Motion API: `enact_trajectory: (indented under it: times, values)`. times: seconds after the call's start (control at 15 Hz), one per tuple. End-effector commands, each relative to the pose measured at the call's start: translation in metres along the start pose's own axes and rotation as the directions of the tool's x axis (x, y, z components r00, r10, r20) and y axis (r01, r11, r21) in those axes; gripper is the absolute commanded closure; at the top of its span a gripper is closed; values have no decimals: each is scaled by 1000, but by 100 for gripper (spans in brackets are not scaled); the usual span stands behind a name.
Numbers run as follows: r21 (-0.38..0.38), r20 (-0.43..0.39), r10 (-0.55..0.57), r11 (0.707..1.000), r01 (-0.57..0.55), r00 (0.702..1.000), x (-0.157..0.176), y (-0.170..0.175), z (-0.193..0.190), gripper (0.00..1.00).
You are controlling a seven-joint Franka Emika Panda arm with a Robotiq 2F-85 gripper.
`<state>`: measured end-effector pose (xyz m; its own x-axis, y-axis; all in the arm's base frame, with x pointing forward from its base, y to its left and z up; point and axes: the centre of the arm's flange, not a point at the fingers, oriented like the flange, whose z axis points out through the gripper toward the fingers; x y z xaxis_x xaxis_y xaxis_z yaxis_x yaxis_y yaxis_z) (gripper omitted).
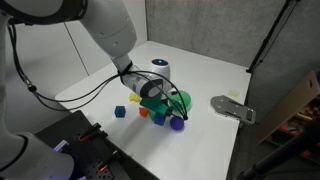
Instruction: Remove the blue block from the green bowl and put it on top of the green block then remove the green toy from the bowl and put it on the table
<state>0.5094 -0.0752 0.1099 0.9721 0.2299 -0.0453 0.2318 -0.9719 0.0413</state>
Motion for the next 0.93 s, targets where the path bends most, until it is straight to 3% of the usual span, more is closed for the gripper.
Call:
enact_trajectory:
  times: [0.0, 0.47, 0.87]
  values:
    - [-21, 27, 57, 998, -56, 998, 35, -17, -15, 69]
    - [-64, 114, 203, 978, -197, 972, 60, -60, -32, 69]
    - [-115, 109, 392, 918, -380, 914, 56, -68, -28, 69]
